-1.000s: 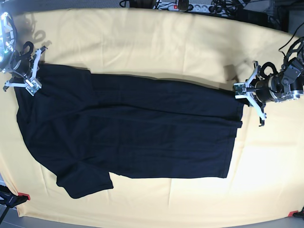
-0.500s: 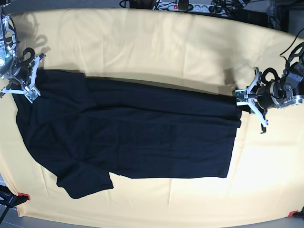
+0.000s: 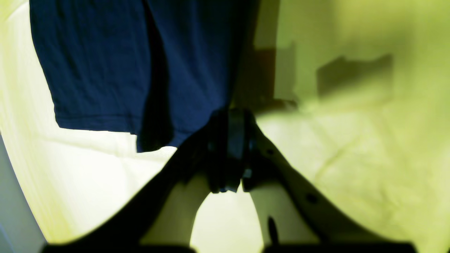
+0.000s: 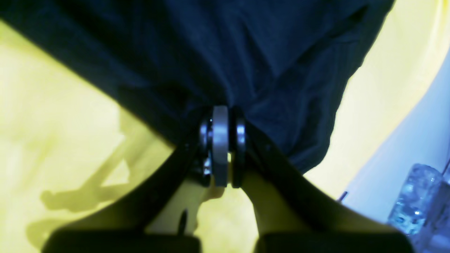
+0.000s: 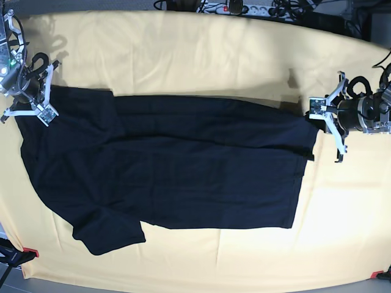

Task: Fold the T-shirt properly
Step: 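Drag the shirt toward the robot with both grippers, then release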

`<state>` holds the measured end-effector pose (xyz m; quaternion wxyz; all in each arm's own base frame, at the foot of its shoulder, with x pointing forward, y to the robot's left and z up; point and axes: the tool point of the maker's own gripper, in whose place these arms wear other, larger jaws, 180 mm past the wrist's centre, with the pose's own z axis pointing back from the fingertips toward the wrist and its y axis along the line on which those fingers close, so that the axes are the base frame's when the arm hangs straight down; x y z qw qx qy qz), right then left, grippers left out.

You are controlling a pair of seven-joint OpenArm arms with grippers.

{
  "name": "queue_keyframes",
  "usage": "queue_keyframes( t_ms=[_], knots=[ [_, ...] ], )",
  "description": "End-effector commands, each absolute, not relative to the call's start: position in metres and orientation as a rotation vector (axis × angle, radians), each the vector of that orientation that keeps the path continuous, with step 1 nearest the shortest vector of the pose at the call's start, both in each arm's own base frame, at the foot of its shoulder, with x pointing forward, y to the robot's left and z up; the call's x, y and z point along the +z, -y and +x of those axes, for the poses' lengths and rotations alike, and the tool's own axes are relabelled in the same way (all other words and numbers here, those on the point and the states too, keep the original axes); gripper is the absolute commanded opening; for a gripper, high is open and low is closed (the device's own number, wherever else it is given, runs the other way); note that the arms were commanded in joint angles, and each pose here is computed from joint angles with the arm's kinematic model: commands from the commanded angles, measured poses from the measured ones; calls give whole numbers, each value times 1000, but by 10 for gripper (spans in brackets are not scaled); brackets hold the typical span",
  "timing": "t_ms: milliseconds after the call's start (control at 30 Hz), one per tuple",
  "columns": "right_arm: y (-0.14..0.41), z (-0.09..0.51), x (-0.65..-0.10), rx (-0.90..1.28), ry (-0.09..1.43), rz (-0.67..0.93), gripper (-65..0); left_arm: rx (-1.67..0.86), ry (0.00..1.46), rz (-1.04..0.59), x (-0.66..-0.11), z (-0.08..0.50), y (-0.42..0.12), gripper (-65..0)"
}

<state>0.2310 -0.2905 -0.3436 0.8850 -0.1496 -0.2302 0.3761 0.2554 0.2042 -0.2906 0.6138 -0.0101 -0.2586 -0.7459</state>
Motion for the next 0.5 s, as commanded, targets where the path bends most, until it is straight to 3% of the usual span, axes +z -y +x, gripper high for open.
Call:
queue_keyframes(
  t_ms=[0,267,467],
  knots=[
    [294,233,-336,800,484,-335,-650,-1721,604,3,-277,259,-210,-650],
    [324,211,-334,747,423,-387,-650,-1734,519,7,-280,241,-222,-650],
    [324,187,-323,699,399,-280,-650,-1778,462,-22,-280,218,-222,-650]
  ],
)
